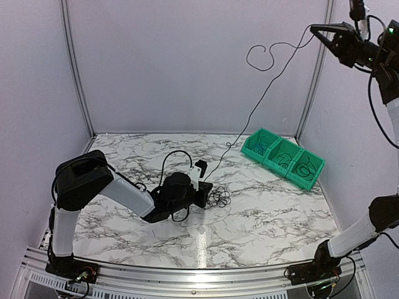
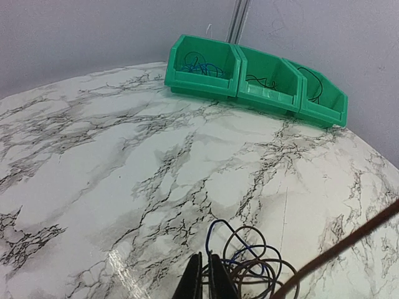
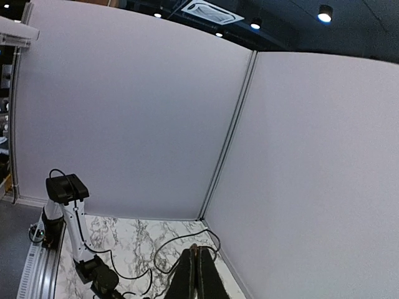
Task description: Untangle the cables
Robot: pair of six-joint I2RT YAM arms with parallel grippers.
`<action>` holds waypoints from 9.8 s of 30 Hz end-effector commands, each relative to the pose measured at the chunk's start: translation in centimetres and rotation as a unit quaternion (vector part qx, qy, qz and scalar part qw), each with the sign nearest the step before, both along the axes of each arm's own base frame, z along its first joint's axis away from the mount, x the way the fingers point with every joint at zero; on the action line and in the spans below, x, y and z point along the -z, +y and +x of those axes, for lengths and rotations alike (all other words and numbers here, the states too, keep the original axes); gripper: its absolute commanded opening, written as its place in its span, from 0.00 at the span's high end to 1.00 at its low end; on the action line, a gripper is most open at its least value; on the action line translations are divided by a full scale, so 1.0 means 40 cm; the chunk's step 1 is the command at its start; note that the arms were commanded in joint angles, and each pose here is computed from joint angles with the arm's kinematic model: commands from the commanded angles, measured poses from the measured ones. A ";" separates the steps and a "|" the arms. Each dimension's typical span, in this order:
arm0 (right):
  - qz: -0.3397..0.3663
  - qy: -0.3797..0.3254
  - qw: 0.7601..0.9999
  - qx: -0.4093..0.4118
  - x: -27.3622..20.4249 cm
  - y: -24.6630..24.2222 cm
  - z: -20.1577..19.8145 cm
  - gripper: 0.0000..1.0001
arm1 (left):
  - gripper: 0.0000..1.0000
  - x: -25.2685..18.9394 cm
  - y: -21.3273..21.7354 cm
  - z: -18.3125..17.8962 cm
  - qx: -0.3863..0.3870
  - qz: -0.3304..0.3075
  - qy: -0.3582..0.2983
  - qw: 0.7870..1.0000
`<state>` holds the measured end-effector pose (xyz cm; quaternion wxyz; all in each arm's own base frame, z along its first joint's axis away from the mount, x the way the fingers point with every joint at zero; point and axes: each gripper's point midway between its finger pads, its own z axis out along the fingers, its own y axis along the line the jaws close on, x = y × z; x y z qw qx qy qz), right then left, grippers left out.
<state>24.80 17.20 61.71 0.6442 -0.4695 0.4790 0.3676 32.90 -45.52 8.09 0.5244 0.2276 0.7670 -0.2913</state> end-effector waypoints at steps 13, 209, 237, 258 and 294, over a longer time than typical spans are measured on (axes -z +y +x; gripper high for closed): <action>0.039 -0.091 0.992 0.077 -0.157 -0.150 -0.118 1.00 | 0.96 -0.014 0.095 0.032 -0.052 -0.039 0.033 0.997; -0.197 0.289 0.794 0.498 0.910 -0.429 0.621 0.53 | 0.36 -0.359 0.391 0.065 -0.113 0.097 0.059 0.987; -0.108 0.211 0.963 0.130 0.981 -0.074 0.322 0.71 | 0.59 0.091 0.224 -0.044 0.064 0.251 0.296 0.920; -0.203 0.316 0.927 -0.024 1.141 0.322 0.221 0.63 | 0.86 0.062 0.221 0.073 -0.010 0.222 0.229 0.948; -0.378 0.409 0.831 0.003 1.503 0.445 0.180 0.81 | 1.00 0.035 0.145 -0.059 0.035 0.027 0.236 0.971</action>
